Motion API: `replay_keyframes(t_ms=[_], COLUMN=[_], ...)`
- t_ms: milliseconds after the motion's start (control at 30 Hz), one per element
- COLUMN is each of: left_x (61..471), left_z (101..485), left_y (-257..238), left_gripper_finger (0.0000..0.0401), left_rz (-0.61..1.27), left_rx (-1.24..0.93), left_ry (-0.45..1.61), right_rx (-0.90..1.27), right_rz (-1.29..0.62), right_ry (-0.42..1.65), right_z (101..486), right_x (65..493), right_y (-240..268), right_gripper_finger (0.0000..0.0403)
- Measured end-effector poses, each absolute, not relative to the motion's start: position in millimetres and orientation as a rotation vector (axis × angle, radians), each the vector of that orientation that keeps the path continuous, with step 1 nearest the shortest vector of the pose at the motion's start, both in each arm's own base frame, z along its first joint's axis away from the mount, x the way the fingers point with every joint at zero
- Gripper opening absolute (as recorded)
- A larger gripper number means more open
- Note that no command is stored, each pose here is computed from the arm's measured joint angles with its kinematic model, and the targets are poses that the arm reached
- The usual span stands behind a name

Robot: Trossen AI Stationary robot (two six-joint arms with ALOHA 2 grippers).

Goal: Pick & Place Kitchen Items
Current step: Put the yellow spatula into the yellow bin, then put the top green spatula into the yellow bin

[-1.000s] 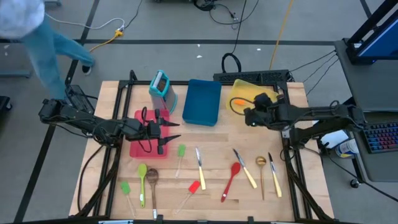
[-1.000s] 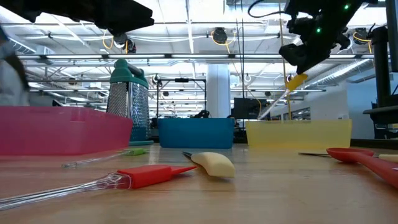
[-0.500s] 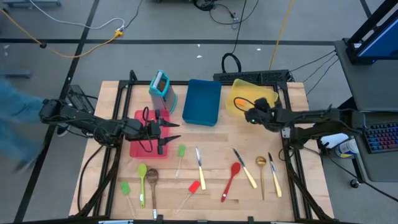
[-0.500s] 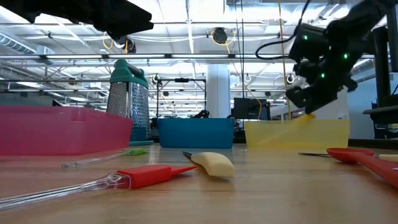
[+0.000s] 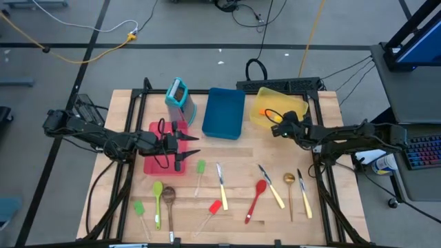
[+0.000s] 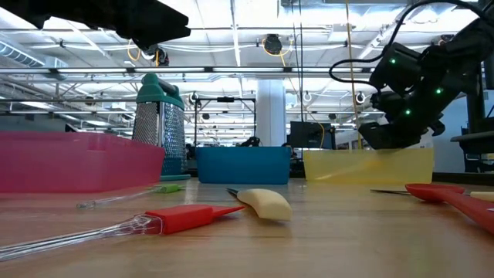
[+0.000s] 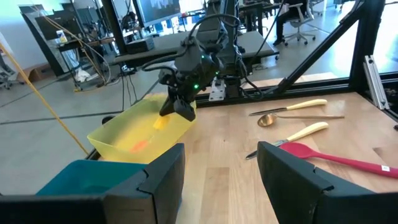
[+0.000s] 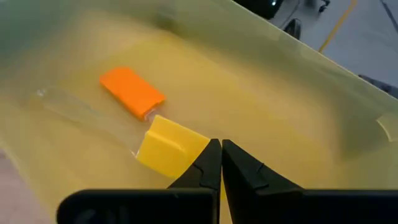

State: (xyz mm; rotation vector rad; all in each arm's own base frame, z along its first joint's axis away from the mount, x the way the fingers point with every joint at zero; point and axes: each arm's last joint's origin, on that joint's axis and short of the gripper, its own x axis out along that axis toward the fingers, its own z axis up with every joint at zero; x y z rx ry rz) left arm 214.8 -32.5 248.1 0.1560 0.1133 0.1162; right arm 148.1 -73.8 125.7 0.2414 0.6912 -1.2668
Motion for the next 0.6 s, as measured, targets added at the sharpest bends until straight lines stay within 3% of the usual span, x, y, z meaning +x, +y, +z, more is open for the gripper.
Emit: replay_keyframes(t_ms=[300,600], left_x=[214.8,214.7], left_z=[248.1,247.0], left_y=[-32.5,-32.6], left_gripper_finger=[0.0207,0.0207], left_rz=[0.116,0.115], left_rx=[0.156,0.159], left_ry=[0.113,0.126], right_rx=[0.213,0.224], right_rz=[-1.218,-1.233], right_ry=[0.77,0.724], right_z=[120.7,124.0], right_x=[145.3,147.9], right_y=[-72.0,-73.3], right_gripper_finger=[0.0016,0.0059])
